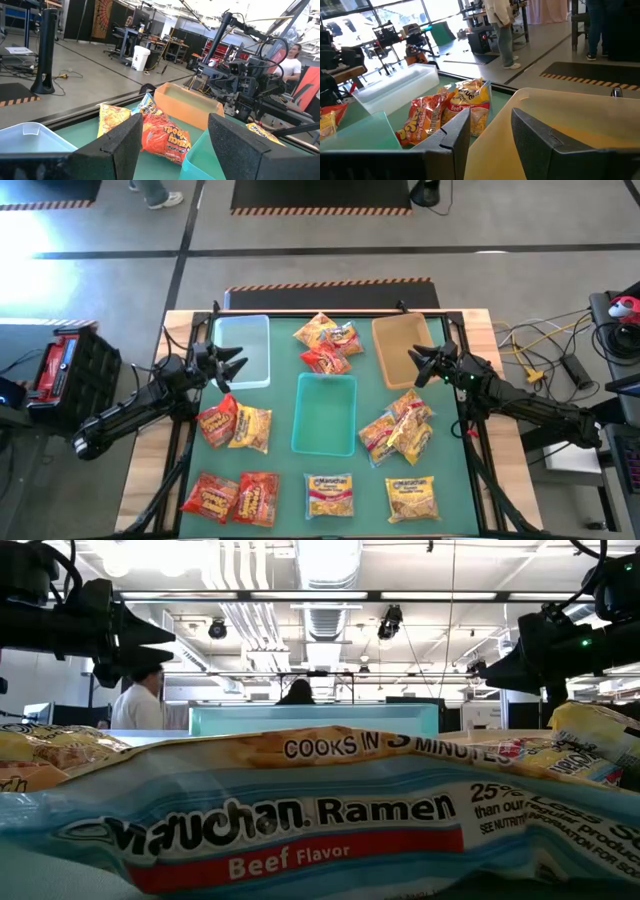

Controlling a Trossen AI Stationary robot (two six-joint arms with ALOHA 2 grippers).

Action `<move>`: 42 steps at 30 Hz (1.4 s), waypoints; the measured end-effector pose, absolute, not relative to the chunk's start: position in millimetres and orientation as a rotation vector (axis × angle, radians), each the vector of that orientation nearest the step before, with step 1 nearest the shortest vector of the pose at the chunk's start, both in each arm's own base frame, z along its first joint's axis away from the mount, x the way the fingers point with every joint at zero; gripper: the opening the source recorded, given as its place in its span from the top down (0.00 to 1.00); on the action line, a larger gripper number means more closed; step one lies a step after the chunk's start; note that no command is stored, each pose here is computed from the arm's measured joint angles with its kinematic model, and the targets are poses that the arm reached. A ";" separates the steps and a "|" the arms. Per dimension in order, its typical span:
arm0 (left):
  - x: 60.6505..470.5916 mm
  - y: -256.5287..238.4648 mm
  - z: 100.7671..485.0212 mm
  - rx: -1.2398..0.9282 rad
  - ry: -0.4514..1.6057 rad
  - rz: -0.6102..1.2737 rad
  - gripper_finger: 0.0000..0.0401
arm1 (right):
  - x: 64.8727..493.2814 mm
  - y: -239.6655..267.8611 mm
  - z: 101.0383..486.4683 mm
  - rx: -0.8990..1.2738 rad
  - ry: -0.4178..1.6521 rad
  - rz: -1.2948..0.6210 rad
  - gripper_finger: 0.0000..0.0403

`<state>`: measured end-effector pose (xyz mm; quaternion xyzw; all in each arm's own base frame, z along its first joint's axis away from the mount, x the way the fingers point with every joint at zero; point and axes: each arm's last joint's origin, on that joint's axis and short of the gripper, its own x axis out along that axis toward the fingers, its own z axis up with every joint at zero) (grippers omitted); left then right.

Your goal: Sort Maruchan noodles

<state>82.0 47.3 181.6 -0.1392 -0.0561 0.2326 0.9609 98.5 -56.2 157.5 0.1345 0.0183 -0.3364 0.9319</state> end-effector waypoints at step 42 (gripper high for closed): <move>82.0 47.3 181.6 -0.282 -0.114 0.471 0.48 | 98.6 -56.4 160.8 0.271 0.002 -0.688 0.67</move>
